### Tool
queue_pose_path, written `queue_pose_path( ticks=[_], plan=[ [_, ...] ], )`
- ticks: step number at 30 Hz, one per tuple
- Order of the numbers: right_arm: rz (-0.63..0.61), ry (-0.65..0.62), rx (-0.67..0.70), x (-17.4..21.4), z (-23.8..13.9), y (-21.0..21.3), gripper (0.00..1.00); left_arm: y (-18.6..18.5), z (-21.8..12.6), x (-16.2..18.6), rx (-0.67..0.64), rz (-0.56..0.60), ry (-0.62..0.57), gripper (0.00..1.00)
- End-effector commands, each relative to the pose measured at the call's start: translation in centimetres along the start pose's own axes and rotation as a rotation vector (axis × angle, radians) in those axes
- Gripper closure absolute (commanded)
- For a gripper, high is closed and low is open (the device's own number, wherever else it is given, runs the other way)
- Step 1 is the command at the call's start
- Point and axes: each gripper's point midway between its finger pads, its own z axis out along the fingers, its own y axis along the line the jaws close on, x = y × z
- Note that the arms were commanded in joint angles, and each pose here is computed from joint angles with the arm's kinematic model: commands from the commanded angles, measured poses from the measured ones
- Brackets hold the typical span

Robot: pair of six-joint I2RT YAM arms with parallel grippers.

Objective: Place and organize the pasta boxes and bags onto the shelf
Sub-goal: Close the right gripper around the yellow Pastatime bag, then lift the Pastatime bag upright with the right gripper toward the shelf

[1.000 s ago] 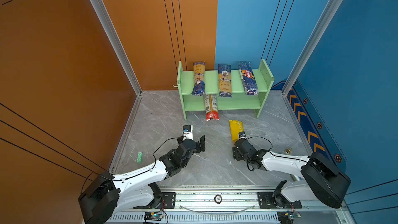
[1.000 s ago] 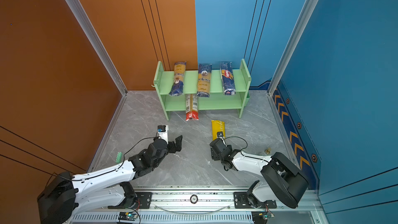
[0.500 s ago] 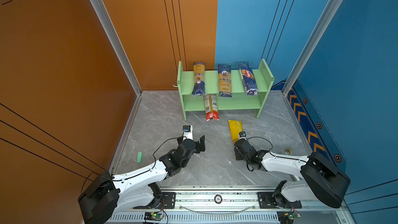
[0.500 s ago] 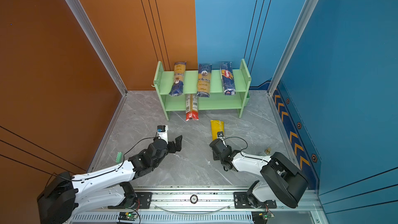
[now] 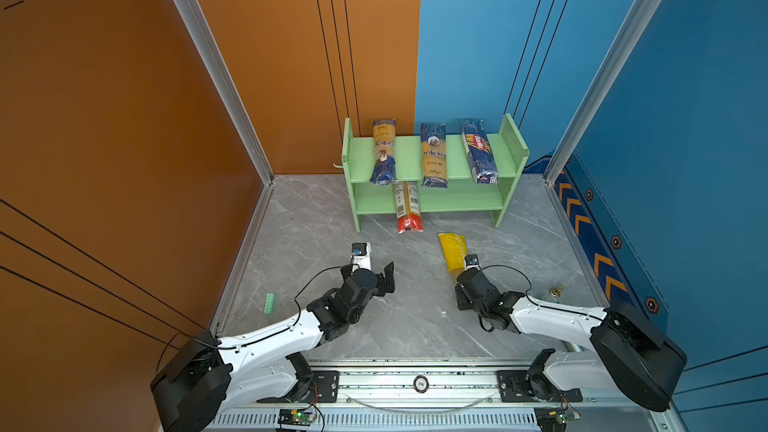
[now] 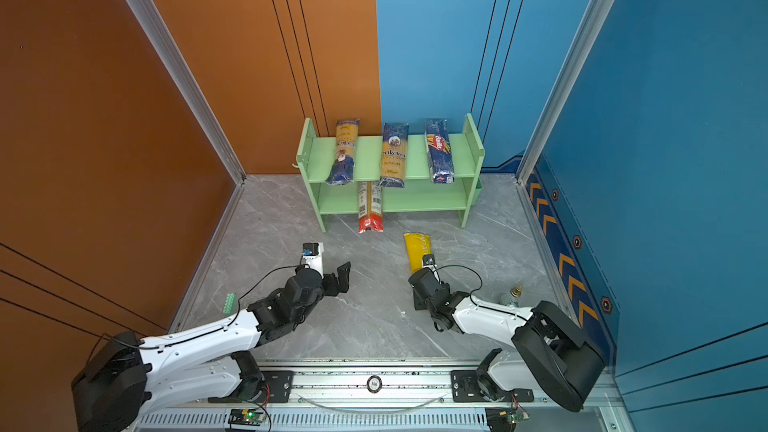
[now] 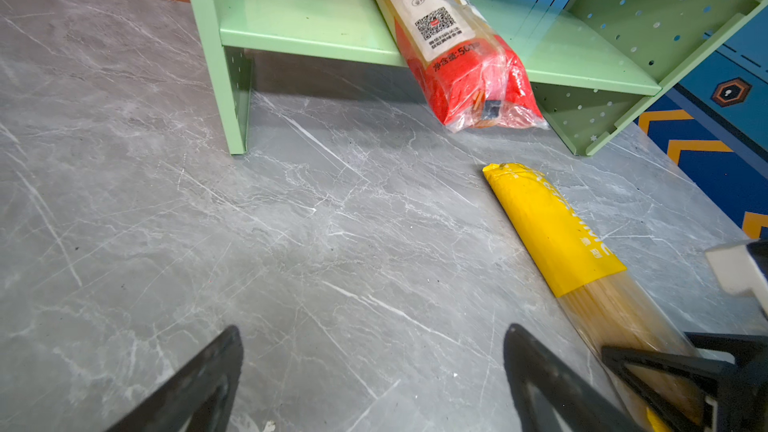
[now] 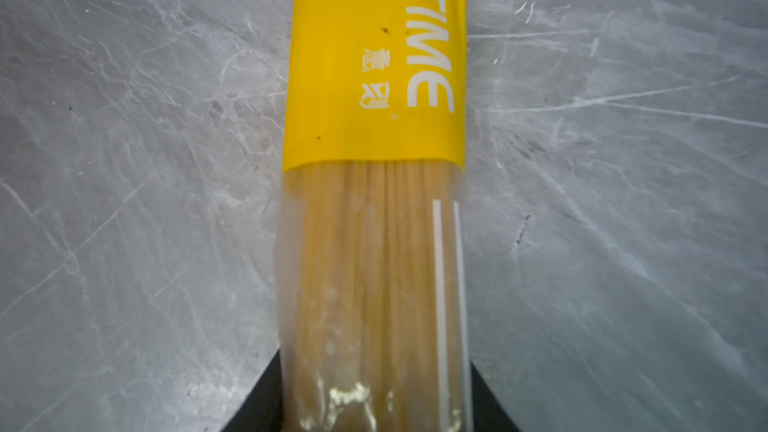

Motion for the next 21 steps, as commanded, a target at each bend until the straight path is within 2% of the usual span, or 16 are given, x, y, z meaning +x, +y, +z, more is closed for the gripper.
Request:
queue_pose_path(
  ticks=[1,6,8,21],
  plan=[
    [0.026,-0.029,-0.010,-1.0,-0.9,-0.3,0.71,0.5,0.0,0.4,-0.007,-0.011,0.009,0.02],
    [0.025,-0.050,-0.038,-2.1,-2.0,0.1,0.83,0.6,0.0,0.4,-0.008,-0.013,0.009,0.02],
    [0.048,-0.059,-0.029,-2.8,-2.2,-0.7,0.99,0.6,0.0,0.4,-0.006,-0.014,0.009,0.02],
    [0.097,-0.105,-0.083,-6.0,-5.3,-0.4,1.00,0.7,0.1,0.5,-0.008,-0.020,0.011,0.02]
  ],
)
